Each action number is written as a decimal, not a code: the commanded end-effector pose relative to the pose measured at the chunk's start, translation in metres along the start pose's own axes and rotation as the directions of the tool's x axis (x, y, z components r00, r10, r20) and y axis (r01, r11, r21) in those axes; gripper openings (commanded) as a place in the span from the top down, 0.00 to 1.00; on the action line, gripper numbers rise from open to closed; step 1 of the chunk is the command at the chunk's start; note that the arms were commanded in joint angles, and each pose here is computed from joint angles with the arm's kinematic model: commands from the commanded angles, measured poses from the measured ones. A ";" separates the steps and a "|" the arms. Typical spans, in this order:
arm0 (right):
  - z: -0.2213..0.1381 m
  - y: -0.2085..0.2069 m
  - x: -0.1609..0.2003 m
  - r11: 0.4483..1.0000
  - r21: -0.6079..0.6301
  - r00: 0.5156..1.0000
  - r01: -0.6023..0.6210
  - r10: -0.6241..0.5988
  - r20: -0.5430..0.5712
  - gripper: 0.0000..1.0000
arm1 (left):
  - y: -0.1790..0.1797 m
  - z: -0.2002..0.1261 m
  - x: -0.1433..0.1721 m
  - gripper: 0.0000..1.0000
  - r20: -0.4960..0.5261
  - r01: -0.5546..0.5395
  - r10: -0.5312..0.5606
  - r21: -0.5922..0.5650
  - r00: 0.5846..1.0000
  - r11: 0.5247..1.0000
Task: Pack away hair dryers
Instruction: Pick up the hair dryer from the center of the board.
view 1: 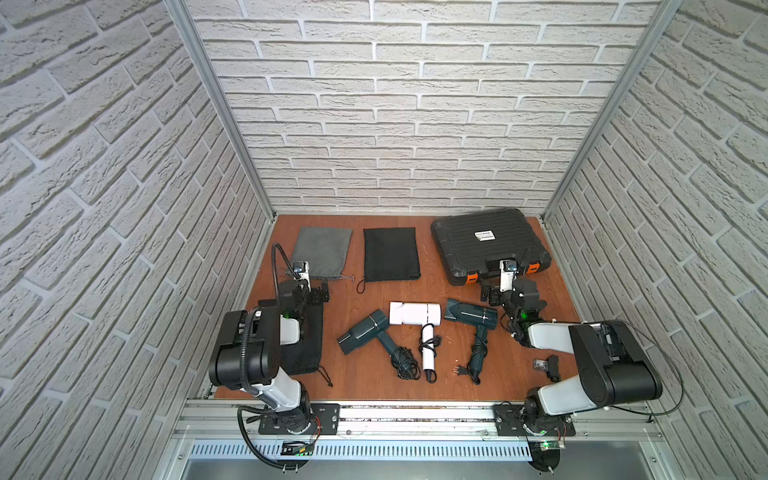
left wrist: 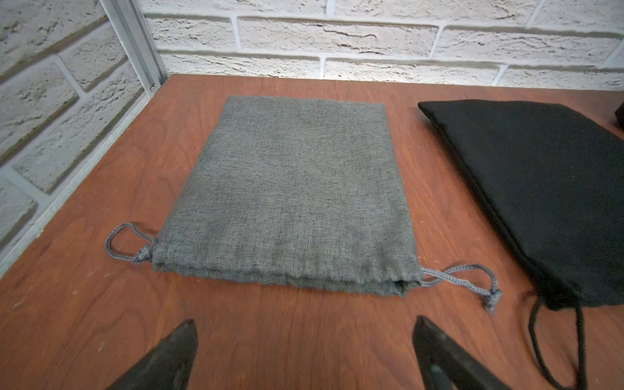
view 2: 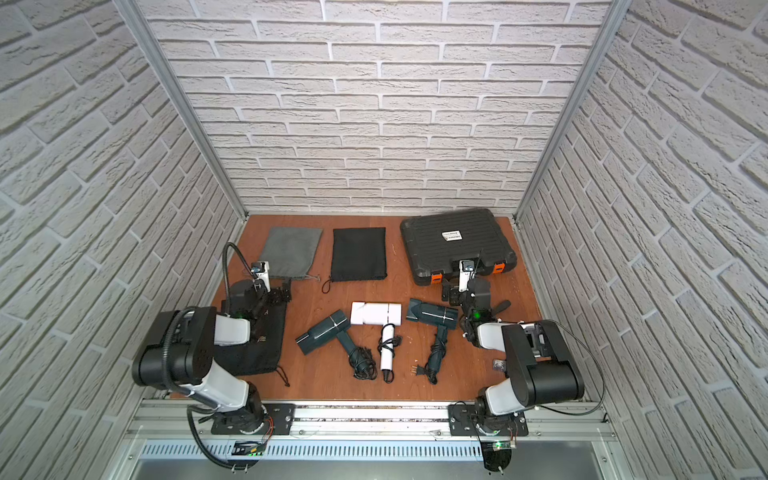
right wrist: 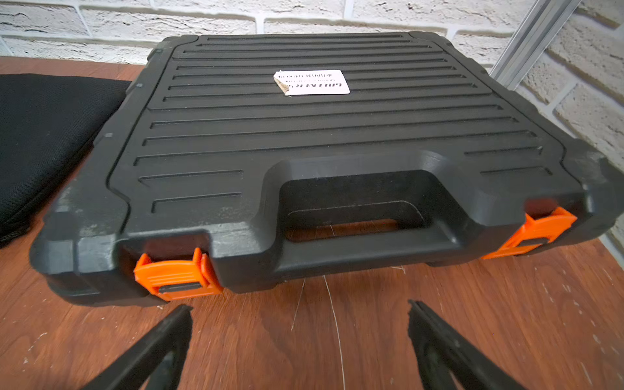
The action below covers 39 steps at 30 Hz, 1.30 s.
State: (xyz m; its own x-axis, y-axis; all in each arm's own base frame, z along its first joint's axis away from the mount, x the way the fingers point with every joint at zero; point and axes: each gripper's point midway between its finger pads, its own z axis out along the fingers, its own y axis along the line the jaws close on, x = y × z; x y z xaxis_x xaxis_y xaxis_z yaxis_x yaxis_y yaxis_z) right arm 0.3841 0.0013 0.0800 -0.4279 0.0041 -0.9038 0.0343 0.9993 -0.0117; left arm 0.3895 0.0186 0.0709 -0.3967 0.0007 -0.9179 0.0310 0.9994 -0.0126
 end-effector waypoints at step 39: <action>-0.003 0.002 -0.015 1.000 -0.012 0.999 0.007 -0.006 0.047 0.00 | 0.002 0.000 -0.021 0.02 0.070 -0.019 0.019 -0.001 0.997 1.000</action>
State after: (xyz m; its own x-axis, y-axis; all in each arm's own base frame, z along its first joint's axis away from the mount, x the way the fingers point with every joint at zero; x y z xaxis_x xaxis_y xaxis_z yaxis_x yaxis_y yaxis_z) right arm 0.3840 0.0015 0.0798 -0.4286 0.0037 -0.9035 0.0327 0.9994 -0.0114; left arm 0.3896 0.0186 0.0711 -0.3964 0.0007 -0.9181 0.0310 0.9994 -0.0126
